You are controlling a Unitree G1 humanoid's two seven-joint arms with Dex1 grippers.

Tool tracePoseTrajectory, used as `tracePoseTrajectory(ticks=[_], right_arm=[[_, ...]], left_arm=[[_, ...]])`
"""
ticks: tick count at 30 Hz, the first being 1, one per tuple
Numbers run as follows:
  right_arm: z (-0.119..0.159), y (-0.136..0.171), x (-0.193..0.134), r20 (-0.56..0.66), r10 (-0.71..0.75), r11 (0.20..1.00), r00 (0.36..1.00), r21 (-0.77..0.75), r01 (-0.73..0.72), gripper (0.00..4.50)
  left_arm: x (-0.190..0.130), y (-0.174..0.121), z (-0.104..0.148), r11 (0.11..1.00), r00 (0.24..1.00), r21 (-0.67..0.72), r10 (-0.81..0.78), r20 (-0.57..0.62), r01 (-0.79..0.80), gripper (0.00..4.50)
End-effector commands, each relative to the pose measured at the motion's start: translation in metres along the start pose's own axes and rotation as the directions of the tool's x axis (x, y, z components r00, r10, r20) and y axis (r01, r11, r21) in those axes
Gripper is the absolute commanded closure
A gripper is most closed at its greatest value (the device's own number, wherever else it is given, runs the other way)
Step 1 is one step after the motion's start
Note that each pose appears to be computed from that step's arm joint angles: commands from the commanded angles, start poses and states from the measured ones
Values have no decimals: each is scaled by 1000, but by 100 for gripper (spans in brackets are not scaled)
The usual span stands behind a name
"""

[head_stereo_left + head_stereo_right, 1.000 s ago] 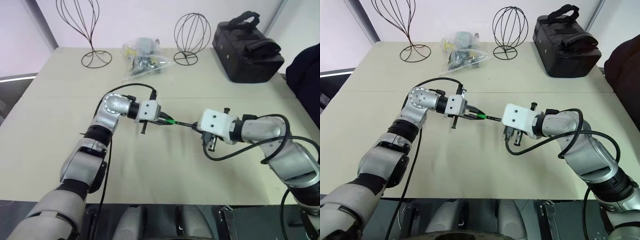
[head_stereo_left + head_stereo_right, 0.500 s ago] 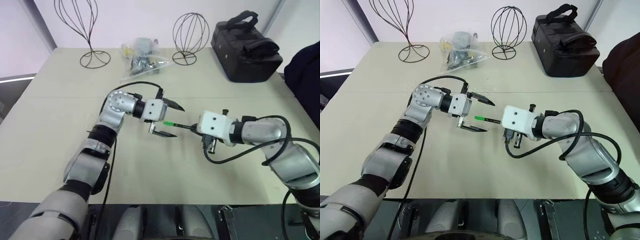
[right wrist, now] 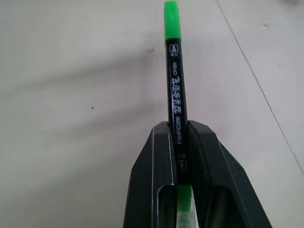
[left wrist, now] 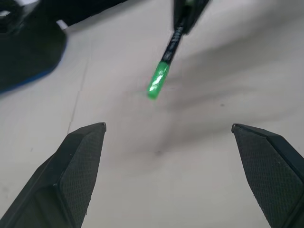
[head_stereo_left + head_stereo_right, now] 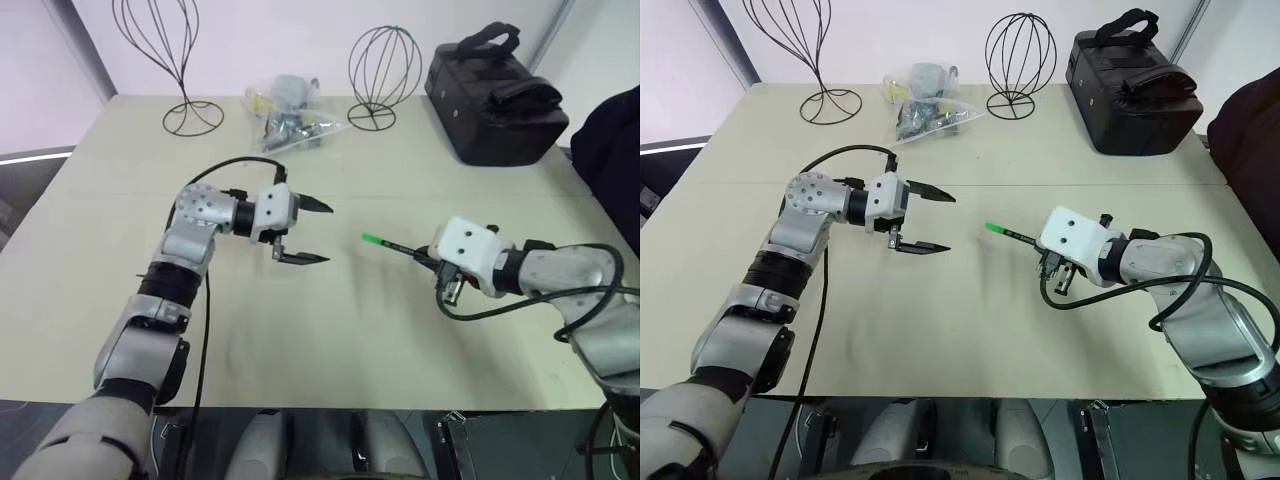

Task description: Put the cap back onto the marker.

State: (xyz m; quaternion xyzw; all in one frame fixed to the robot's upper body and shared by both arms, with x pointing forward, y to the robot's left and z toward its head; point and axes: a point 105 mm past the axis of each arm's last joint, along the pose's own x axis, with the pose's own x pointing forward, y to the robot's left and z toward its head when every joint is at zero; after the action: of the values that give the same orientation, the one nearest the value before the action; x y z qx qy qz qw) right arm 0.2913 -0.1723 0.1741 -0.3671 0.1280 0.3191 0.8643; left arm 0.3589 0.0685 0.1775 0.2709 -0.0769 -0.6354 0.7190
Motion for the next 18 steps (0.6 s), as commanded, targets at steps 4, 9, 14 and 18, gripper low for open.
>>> tracePoseTrajectory(ticks=[4,9,14,18], right_arm=[[-10,-3,-15,-49,-247,935,968,250,251,450],[-36,9,-22,-180,-353,838,918,376,396,450],[-62,26,-25,-299,-391,749,870,445,490,450],[-81,39,-25,-375,-384,700,844,478,531,450]], left_arm=[[-9,1,-8,967,974,-116,228,-16,-228,6],[-7,-18,-12,945,963,-184,266,-40,-269,6],[-3,-29,-2,942,968,-224,253,-11,-249,6],[-4,-46,11,969,991,-224,121,48,-108,6]])
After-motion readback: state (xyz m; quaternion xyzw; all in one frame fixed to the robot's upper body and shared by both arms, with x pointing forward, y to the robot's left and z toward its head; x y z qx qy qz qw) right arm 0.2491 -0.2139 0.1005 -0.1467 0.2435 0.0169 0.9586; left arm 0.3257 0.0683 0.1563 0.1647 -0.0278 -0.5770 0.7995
